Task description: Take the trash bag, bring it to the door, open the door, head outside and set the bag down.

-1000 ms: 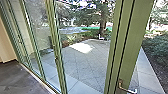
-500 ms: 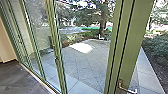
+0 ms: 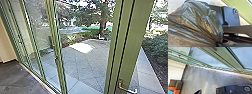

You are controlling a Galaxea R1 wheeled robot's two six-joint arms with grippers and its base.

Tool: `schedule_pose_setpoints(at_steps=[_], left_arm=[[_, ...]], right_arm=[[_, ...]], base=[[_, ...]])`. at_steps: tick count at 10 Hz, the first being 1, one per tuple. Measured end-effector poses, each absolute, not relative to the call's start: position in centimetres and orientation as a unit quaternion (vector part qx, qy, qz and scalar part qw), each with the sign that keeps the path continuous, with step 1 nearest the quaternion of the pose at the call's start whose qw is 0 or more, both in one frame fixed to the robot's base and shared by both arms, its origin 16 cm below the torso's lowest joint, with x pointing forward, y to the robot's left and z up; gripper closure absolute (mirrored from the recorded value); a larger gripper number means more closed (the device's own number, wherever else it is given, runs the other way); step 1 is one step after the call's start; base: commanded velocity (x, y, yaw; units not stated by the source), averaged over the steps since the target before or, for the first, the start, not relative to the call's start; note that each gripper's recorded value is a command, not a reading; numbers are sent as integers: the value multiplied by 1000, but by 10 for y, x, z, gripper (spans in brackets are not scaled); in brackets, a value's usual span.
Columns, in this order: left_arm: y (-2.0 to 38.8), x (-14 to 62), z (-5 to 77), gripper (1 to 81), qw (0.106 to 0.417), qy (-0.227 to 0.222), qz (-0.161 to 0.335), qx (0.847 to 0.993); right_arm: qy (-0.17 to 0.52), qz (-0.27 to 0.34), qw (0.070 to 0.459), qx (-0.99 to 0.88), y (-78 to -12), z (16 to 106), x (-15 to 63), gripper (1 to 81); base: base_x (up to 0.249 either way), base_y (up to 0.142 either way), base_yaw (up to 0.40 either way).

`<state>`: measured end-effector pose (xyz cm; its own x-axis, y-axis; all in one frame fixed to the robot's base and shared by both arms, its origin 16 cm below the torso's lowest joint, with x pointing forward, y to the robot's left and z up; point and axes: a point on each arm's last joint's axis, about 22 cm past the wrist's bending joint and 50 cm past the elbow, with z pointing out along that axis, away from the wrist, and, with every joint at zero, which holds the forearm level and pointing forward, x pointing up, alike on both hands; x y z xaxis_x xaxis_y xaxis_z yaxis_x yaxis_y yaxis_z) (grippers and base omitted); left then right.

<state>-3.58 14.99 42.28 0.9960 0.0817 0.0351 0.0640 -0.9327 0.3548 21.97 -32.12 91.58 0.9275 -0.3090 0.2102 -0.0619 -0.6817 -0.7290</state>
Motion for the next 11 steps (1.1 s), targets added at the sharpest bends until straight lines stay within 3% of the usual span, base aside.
schedule_pose_setpoints(at_steps=[5, 11], left_arm=[[148, -36, 423, 811, 180, 37, 24, 983], [148, -36, 423, 811, 180, 37, 24, 983]], right_arm=[[103, -182, 396, -894, -327, 987, 276, 10], [181, -119, 393, -894, -334, 985, 311, 10]], base=[[0, 0, 0], [0, 0, 0]])
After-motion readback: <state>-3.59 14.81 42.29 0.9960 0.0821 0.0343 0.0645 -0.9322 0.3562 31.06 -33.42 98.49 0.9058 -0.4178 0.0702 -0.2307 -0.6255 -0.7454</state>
